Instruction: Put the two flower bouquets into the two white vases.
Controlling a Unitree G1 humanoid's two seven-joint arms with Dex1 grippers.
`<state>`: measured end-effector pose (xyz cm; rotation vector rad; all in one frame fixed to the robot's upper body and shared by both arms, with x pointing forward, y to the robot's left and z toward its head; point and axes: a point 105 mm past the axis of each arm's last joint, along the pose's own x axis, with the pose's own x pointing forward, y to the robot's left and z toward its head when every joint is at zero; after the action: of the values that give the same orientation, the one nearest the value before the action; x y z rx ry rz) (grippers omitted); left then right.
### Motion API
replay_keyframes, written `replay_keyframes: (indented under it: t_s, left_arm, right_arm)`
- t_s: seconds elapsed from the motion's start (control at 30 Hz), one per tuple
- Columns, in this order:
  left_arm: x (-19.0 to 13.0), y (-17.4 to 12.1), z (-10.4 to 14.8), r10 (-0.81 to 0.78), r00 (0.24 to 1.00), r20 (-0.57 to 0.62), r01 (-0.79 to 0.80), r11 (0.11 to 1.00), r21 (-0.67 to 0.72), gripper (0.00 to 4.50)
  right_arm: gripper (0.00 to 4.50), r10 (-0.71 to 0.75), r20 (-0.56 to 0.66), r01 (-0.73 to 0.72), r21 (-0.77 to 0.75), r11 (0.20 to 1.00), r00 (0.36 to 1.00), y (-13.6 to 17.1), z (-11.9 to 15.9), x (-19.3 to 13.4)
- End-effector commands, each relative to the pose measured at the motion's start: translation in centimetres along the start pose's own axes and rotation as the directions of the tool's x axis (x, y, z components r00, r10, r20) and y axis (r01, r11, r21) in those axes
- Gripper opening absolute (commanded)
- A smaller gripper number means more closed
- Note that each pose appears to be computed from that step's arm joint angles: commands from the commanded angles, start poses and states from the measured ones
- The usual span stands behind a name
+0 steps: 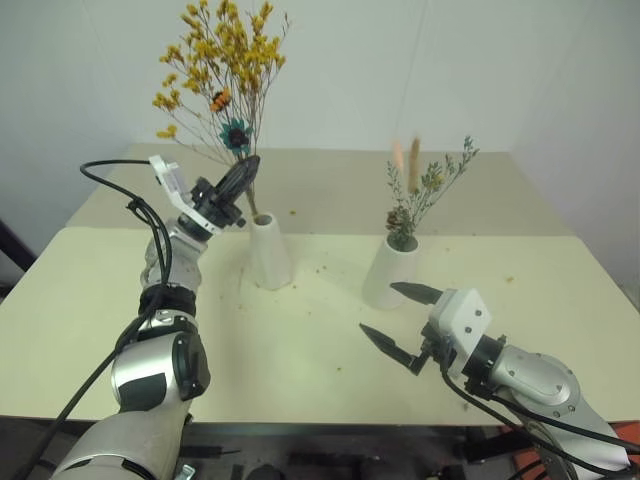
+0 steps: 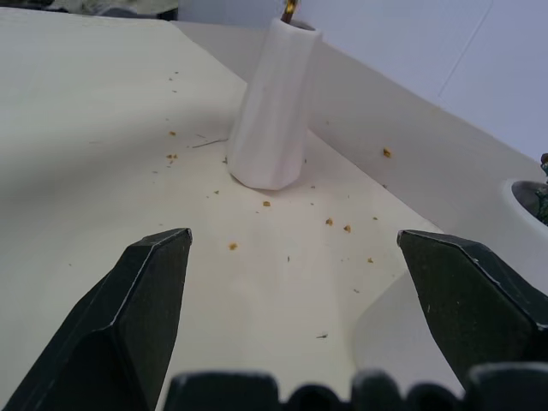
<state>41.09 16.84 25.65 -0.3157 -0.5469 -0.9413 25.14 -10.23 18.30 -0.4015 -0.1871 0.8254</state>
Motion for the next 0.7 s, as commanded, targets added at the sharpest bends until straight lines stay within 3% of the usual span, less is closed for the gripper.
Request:
replay_keyframes:
  t_s: [0.03, 0.23, 0.33, 0.5, 0.7]
  left_arm:
    - [0.2, -0.7, 0.0, -0.033, 0.999, -0.012, 0.034, 0.997, 0.068, 0.03]
    - [-0.1, -1.0, -0.2, -0.029, 1.000, -0.004, 0.030, 0.997, 0.074, 0.03]
    - [-0.2, -1.1, 0.2, -0.039, 0.999, 0.013, 0.038, 0.997, 0.072, 0.70]
    - [-0.4, -1.6, 1.0, -0.069, 0.998, 0.015, 0.067, 0.993, 0.101, 2.28]
    - [-1.7, -1.6, 1.4, -0.061, 0.995, -0.082, 0.070, 0.990, 0.119, 4.21]
  right_arm:
    - [4.50, 0.000, 0.037, 0.001, -0.031, 1.000, 0.999, 0.1, 0.7, -0.1]
    - [4.50, -0.001, 0.039, 0.002, -0.040, 0.999, 0.999, 0.1, 0.7, -0.2]
    - [4.50, 0.004, 0.040, -0.002, -0.043, 0.999, 0.999, 0.1, 0.6, -0.2]
    - [4.50, 0.009, 0.043, -0.007, -0.048, 0.999, 0.999, -0.1, 0.6, -0.1]
    - [4.50, 0.010, 0.041, -0.008, -0.051, 0.999, 0.999, -0.2, 0.4, 0.0]
